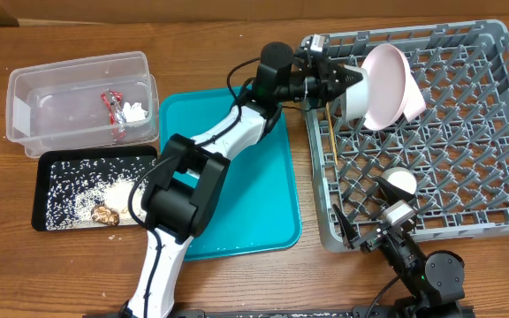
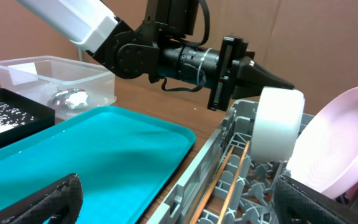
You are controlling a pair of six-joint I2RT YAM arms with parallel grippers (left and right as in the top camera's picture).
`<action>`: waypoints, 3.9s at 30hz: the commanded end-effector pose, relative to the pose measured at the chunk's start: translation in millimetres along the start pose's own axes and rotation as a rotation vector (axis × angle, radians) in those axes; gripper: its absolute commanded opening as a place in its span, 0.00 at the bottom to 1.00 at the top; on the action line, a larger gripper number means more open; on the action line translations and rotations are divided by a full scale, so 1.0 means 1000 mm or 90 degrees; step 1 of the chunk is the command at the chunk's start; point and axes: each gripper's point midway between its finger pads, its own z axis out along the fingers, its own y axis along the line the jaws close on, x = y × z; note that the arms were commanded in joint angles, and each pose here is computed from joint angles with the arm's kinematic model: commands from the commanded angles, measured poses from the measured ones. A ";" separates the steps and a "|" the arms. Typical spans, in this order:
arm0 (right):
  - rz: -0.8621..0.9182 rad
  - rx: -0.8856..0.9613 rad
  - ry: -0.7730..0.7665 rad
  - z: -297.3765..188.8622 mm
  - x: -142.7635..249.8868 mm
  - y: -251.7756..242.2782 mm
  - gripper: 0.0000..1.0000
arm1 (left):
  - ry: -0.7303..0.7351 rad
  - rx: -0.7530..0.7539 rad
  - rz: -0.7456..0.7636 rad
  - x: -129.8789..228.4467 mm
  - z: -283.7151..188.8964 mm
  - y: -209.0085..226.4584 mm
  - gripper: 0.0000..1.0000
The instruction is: Sort waste into correct bins and load items into the dishwasher
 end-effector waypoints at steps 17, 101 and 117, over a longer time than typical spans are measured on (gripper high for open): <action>0.000 0.002 -0.002 0.000 0.002 -0.001 1.00 | 0.068 0.006 0.002 -0.027 -0.067 0.002 1.00; 0.000 0.002 -0.002 0.000 0.002 -0.001 1.00 | -0.538 -0.570 0.873 0.178 -0.399 -0.024 1.00; 0.000 0.002 -0.002 0.000 0.002 -0.001 1.00 | -0.515 -0.535 0.891 0.169 -0.381 0.046 1.00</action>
